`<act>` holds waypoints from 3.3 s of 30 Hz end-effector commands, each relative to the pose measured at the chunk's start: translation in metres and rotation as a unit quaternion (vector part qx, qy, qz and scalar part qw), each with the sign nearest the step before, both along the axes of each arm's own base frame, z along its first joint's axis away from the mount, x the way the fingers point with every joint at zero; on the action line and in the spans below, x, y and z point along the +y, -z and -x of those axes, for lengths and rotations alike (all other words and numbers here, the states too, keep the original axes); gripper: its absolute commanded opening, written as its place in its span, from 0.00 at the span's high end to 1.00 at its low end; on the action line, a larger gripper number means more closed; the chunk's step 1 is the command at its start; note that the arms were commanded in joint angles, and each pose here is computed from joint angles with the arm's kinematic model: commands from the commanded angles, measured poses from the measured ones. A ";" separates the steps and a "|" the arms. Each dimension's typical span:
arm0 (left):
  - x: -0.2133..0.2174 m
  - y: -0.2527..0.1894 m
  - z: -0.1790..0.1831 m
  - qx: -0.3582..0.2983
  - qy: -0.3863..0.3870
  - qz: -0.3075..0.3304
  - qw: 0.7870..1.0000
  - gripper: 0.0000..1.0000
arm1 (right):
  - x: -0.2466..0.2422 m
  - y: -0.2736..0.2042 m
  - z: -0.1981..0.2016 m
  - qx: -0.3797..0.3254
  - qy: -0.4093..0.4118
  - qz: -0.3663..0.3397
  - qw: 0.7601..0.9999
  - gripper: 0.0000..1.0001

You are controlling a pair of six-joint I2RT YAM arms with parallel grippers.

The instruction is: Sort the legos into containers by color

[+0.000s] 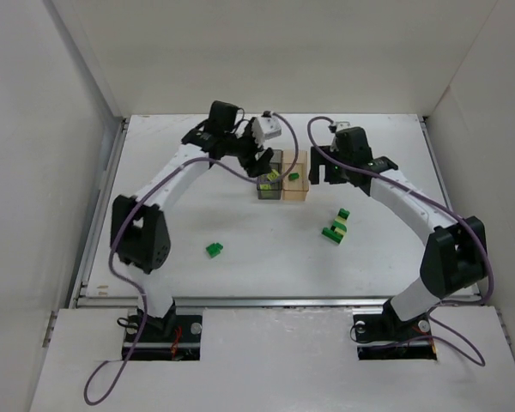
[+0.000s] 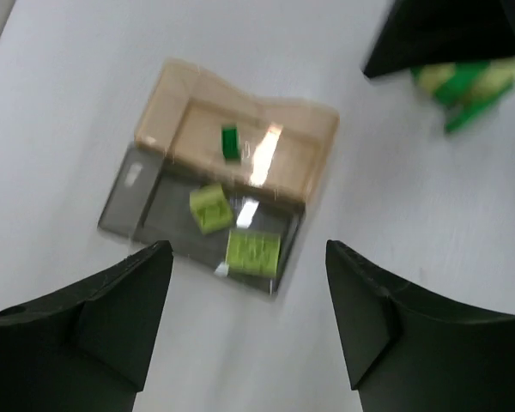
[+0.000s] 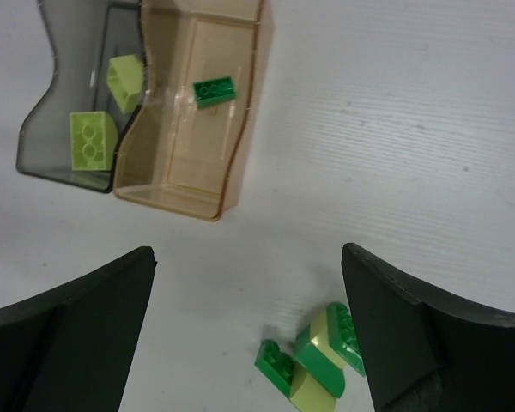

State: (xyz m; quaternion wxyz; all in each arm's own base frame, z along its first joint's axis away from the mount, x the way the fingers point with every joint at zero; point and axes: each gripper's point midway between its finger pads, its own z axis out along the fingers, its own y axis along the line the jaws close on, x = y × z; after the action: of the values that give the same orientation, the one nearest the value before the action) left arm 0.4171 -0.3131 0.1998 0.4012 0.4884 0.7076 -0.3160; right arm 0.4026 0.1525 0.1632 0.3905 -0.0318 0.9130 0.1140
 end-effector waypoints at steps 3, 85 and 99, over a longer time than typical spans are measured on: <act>0.116 0.052 0.095 -0.058 0.136 -0.258 0.955 0.28 | 0.056 -0.019 0.010 -0.049 -0.093 0.049 0.993 0.06; -0.069 0.050 -0.032 -0.018 -0.042 -0.053 0.998 0.51 | -0.028 -0.037 -0.020 -0.036 0.098 -0.049 0.993 0.04; -0.013 -0.043 -0.049 -0.027 -0.148 0.029 0.988 0.44 | 0.008 -0.052 -0.010 -0.077 -0.039 -0.012 0.996 0.04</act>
State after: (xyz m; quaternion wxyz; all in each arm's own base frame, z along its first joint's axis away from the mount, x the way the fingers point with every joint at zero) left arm 0.4399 -0.3612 0.1311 0.3701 0.4537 0.7695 -0.2548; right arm 0.4180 0.1364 0.1811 0.4090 0.0036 0.9049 0.1174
